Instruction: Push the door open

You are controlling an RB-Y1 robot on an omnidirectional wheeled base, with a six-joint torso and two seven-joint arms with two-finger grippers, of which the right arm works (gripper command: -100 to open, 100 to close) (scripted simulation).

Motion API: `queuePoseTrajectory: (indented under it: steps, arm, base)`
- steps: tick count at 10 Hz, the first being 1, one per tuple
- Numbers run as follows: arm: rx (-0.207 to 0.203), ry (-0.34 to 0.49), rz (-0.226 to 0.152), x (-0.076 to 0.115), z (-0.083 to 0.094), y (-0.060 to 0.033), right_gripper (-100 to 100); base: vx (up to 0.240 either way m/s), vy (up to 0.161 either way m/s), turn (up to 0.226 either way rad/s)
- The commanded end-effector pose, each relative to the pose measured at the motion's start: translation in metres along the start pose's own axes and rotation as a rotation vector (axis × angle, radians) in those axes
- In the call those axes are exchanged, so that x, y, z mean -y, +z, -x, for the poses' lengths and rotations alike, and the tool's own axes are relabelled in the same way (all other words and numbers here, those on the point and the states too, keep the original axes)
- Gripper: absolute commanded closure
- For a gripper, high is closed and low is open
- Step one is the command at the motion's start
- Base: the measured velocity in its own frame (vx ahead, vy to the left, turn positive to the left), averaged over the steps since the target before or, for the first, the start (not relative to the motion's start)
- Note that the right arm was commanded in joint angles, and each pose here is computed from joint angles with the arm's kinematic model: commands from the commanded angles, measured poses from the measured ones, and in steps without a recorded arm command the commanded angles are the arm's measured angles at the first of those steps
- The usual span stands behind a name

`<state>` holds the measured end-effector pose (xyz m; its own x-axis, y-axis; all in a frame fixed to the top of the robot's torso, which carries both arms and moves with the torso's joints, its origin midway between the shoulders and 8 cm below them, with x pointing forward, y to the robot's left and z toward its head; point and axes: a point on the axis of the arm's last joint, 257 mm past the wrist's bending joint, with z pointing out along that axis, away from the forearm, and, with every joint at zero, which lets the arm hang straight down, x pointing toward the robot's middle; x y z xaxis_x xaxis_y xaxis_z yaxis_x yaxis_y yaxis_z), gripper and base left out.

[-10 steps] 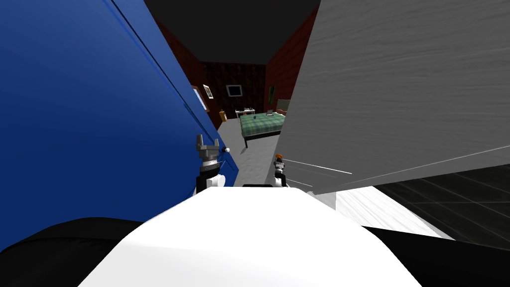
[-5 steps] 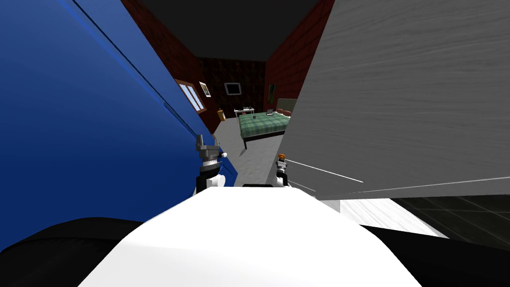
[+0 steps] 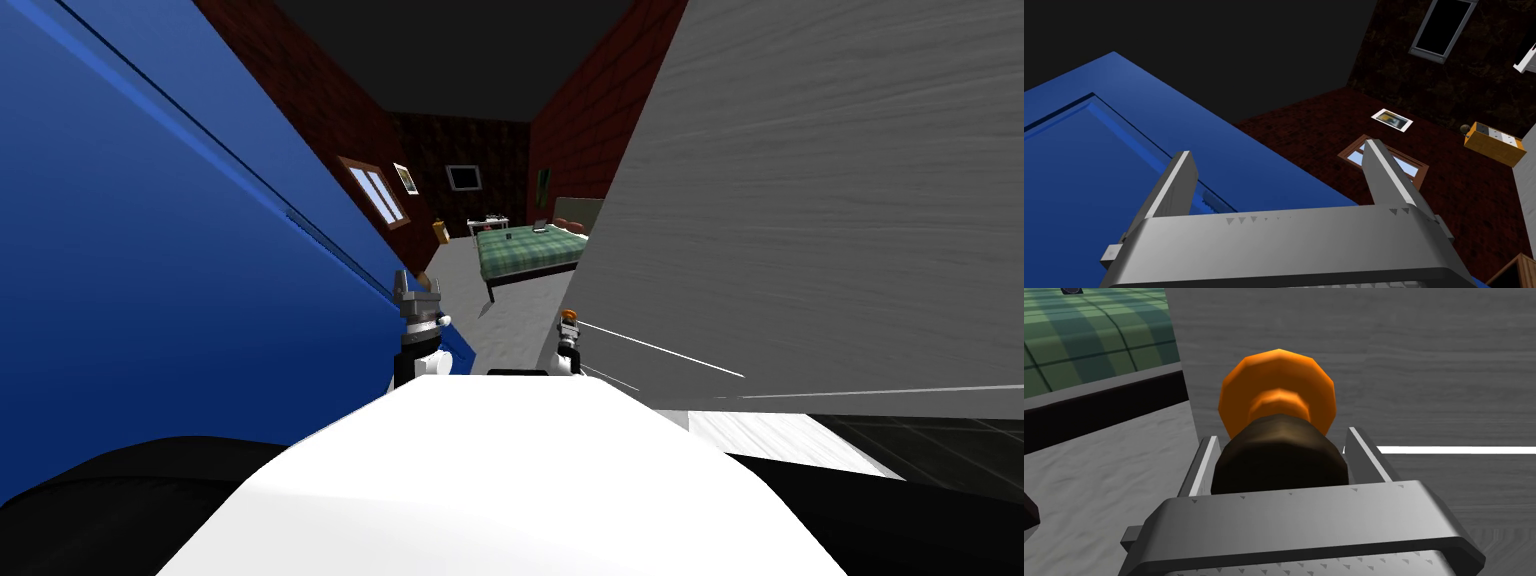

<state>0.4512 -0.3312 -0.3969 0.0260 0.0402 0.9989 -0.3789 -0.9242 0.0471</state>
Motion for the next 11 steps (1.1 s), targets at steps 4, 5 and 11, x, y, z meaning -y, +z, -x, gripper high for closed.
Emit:
queuePoseTrajectory:
  steps: [4,5,11]
  arm:
    - [-0.015,0.007,0.1,-0.045,-0.006,0.0112,100]
    - [-0.002,0.0,0.101,-0.046,0.0,0.0087,100]
    - [-0.011,0.024,0.171,-0.069,-0.004,0.0118,100]
  base:
    - [0.209,0.02,-0.062]
    - [0.149,0.018,-0.015]
    - [0.144,0.023,-0.054]
